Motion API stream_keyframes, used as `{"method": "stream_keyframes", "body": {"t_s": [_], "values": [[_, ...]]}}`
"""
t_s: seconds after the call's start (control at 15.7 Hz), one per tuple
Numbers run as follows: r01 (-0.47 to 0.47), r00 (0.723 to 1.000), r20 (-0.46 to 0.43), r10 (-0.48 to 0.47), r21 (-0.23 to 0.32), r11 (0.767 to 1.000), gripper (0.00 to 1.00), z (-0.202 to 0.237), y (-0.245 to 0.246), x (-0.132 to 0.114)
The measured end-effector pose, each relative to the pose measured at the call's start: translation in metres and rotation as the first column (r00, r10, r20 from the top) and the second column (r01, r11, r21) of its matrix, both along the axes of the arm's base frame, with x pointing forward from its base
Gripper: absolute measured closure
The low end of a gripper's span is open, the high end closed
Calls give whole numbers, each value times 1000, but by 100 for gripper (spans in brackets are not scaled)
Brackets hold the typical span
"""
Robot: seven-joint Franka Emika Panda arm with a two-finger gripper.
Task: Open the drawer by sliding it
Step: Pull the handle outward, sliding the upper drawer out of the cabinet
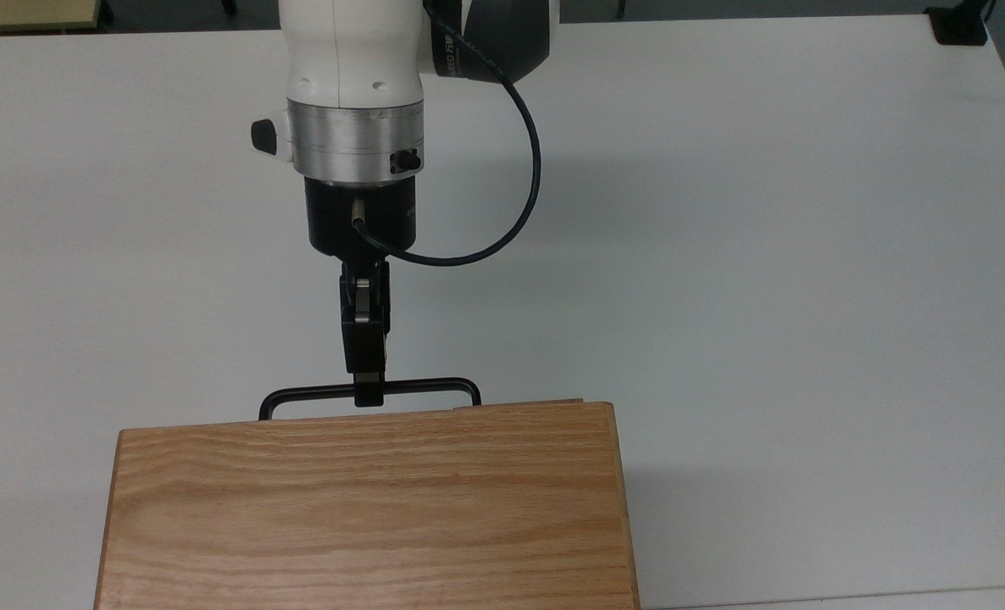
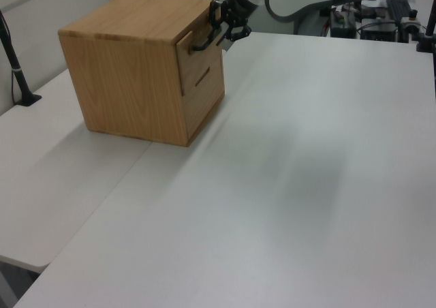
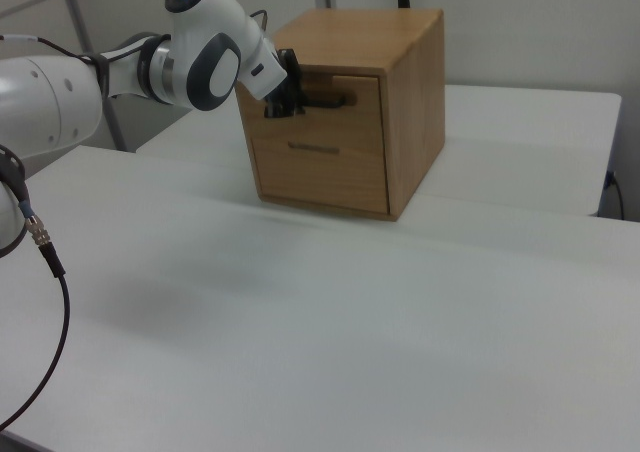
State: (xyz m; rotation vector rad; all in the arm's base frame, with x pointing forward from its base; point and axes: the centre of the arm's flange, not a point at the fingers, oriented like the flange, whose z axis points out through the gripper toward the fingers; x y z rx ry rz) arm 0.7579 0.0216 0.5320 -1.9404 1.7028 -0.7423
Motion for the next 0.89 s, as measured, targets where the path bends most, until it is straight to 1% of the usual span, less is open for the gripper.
{"method": "stream_keyframes", "body": {"t_s": [0.19, 0.25, 0.32, 0.51, 0.7, 0.89], "values": [[0, 1000, 0, 0, 0, 1000, 79, 0, 0, 0], [1, 1000, 0, -1, 1, 1000, 79, 0, 0, 0], [11, 1000, 1, -11, 16, 1000, 85, 0, -1, 0], [17, 1000, -3, -17, 43, 999, 85, 1, -5, -3], [-4, 1000, -24, 6, 65, 998, 85, 4, -12, -19], [-33, 997, -62, 38, 83, 996, 85, 8, -22, -46]]}}
